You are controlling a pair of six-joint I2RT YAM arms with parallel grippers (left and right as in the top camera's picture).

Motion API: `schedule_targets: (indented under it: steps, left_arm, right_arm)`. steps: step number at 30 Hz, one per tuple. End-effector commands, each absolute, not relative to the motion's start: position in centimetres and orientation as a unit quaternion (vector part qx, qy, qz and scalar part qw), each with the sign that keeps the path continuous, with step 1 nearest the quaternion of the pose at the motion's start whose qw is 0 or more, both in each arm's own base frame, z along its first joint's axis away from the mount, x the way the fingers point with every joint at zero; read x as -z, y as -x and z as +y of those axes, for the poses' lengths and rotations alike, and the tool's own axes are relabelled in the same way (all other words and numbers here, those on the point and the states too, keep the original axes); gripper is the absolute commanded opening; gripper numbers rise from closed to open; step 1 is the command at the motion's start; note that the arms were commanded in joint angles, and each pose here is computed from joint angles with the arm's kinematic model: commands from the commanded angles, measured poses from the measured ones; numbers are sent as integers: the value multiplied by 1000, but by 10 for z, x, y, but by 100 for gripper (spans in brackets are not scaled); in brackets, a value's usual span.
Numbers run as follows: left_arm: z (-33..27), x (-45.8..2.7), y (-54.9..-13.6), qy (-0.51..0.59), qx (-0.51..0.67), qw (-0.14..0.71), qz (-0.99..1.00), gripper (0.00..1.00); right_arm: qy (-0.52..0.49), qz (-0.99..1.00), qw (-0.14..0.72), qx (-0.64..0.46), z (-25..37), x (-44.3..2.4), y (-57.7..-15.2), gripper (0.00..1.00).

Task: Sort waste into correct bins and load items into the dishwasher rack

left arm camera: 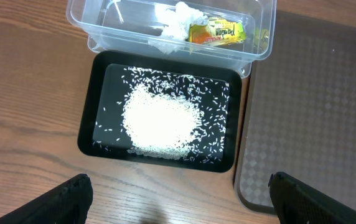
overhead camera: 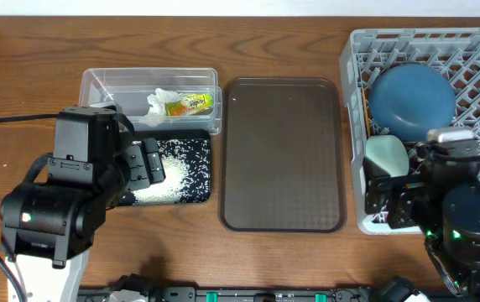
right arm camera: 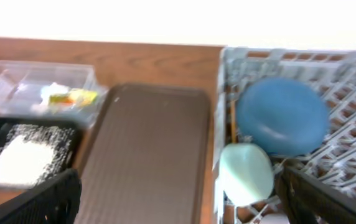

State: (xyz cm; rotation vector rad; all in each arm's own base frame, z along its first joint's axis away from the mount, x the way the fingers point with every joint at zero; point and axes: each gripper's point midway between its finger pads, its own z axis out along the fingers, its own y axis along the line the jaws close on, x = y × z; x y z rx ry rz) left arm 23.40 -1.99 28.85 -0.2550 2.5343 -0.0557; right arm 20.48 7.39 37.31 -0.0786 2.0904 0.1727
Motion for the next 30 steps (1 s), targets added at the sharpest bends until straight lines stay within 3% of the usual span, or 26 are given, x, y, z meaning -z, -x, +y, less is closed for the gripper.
schedule_targets:
  steps: [1, 11, 27, 30]
  left_arm:
    - [-17, -291, -234, 101, 17, 296, 950, 93]
    - [-17, -291, -234, 101, 17, 296, 950, 93]
    - [-17, -291, -234, 101, 17, 296, 950, 93]
    - [-17, -291, -234, 101, 17, 296, 950, 93]
  right_arm:
    - [-8, 857, 514, -29, 53, -364, -216, 99]
    - [-30, 804, 581, -124, 56, -293, -238, 99]
    - [-66, 760, 633, -133, 40, -156, -234, 99]
    - [-67, 740, 655, -141, 41, -160, -239, 99]
